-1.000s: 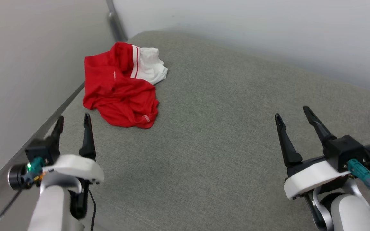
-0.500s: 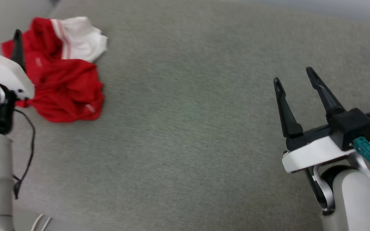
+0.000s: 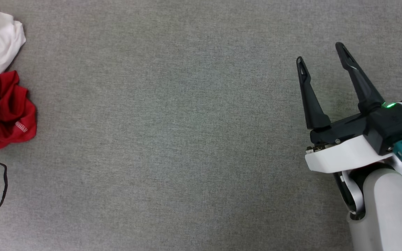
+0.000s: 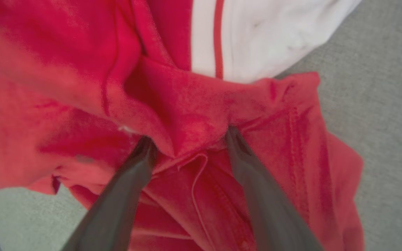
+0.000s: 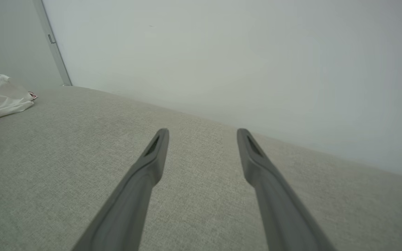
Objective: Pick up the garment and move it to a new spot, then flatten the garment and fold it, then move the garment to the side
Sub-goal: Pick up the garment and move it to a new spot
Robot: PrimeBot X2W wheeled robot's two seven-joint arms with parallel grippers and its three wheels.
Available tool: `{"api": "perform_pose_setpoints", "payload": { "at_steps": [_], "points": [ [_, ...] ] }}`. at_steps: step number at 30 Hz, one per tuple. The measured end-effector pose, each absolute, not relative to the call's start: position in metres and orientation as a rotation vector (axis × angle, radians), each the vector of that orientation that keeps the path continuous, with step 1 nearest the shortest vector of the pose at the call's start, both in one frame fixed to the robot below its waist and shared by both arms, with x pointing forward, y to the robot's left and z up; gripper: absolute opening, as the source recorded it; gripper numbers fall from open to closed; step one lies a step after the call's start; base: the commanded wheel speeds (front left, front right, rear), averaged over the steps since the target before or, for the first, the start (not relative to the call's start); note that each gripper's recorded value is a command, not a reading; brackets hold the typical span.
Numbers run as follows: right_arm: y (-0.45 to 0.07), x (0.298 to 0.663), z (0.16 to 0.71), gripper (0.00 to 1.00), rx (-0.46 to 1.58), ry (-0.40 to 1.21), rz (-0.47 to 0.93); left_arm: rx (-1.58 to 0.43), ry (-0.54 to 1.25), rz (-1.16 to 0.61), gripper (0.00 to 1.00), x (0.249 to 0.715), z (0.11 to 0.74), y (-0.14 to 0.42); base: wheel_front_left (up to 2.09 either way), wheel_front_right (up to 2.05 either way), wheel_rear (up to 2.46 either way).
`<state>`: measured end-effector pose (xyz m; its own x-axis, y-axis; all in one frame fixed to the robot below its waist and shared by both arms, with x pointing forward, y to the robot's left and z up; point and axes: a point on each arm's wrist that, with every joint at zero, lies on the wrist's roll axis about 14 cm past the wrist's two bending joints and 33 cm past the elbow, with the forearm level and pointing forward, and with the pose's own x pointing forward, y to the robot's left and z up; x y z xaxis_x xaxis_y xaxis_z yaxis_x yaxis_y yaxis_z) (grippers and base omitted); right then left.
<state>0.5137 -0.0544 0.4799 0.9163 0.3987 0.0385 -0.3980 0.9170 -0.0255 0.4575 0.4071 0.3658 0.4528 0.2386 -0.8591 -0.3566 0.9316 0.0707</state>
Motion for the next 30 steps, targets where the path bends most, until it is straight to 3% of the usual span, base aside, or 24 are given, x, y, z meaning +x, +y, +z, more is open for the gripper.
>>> {"api": "perform_pose_setpoints", "payload": {
  "at_steps": [2, 3, 4, 13, 20, 30],
  "points": [
    [-0.057, 0.514, 0.479, 1.0, -0.019, -0.041, 0.403, -0.151, 1.061, 0.387, 1.0, 0.456, 0.362, 0.409, 0.0, 0.0, 0.0],
    [-0.058, 0.514, 0.478, 1.0, -0.02, -0.041, 0.4, -0.172, 1.062, 0.397, 0.37, 0.455, 0.361, 0.41, 0.0, 0.0, 0.0],
    [-0.058, 0.514, 0.479, 1.0, -0.022, -0.042, 0.4, -0.164, 1.054, 0.403, 0.0, 0.455, 0.361, 0.411, 0.0, 0.0, 0.0],
    [-0.055, 0.51, 0.496, 1.0, -0.018, -0.07, 0.406, -0.053, 0.825, 0.459, 0.0, 0.463, 0.399, 0.433, 0.0, 0.0, 0.0],
    [-0.054, 0.495, 0.52, 1.0, 0.005, -0.107, 0.411, 0.033, 0.439, 0.457, 0.0, 0.492, 0.489, 0.443, 0.0, 0.0, 0.0],
    [-0.066, 0.456, 0.559, 1.0, 0.041, -0.166, 0.389, 0.093, -0.043, 0.317, 0.0, 0.506, 0.615, 0.392, 0.0, 0.0, 0.0]
  ]
}}
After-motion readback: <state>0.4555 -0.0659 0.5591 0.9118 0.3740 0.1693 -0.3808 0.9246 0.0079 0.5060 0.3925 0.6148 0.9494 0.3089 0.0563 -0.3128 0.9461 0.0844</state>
